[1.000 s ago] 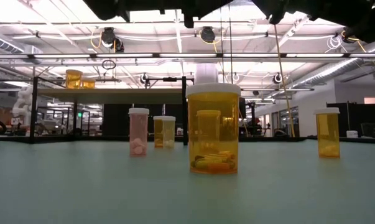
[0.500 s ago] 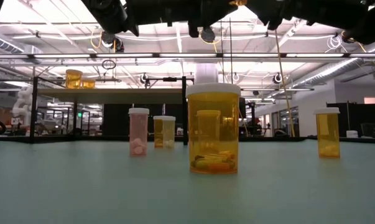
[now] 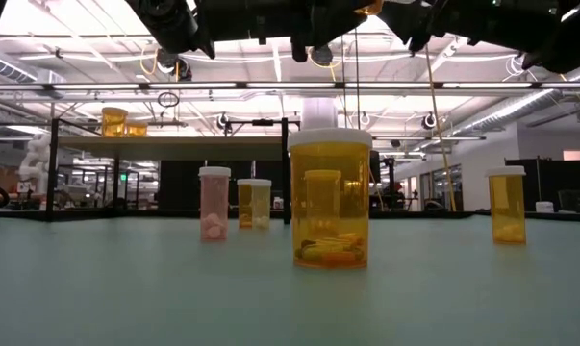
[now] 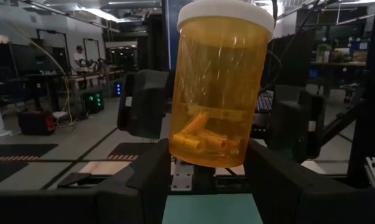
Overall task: Pick and place medicine bottles onto shelf by color
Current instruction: Put the big orange pill bottle on the shelf aligned with the other big orange pill bottle
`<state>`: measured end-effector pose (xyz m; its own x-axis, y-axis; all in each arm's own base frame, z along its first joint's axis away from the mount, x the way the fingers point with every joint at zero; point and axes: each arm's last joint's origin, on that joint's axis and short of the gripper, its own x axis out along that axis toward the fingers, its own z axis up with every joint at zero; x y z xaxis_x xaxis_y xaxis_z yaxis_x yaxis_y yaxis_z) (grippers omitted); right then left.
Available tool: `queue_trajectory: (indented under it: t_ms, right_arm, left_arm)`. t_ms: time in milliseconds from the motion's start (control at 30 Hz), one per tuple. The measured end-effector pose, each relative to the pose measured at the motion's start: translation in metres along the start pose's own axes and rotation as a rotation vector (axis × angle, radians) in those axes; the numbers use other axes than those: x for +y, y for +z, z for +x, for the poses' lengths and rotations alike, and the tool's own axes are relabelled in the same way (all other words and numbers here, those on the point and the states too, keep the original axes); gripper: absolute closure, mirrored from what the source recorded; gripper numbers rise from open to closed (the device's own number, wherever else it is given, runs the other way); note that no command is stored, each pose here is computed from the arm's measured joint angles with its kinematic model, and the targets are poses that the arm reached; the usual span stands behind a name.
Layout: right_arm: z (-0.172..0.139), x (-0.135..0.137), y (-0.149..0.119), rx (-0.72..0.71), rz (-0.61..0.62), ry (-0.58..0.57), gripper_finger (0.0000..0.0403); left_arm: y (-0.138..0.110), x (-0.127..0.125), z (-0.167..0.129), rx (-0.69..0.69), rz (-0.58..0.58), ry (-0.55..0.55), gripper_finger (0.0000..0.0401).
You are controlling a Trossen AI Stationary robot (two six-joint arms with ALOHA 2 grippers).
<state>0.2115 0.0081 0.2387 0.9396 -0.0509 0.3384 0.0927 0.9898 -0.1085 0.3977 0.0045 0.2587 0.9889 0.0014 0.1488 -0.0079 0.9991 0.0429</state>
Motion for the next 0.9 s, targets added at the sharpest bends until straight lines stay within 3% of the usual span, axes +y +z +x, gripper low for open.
queue_trajectory:
  t_ms: [500, 900]
  right_arm:
    - [0.018, 0.004, -0.008, 0.033, -0.021, 0.046, 0.0168]
    - [0.018, 0.004, -0.008, 0.025, -0.021, 0.054, 0.0193]
  left_arm:
    - [-0.001, -0.001, 0.0, 0.015, -0.007, -0.008, 0.021]
    - [-0.003, -0.001, 0.0, 0.03, -0.004, -0.023, 0.0211]
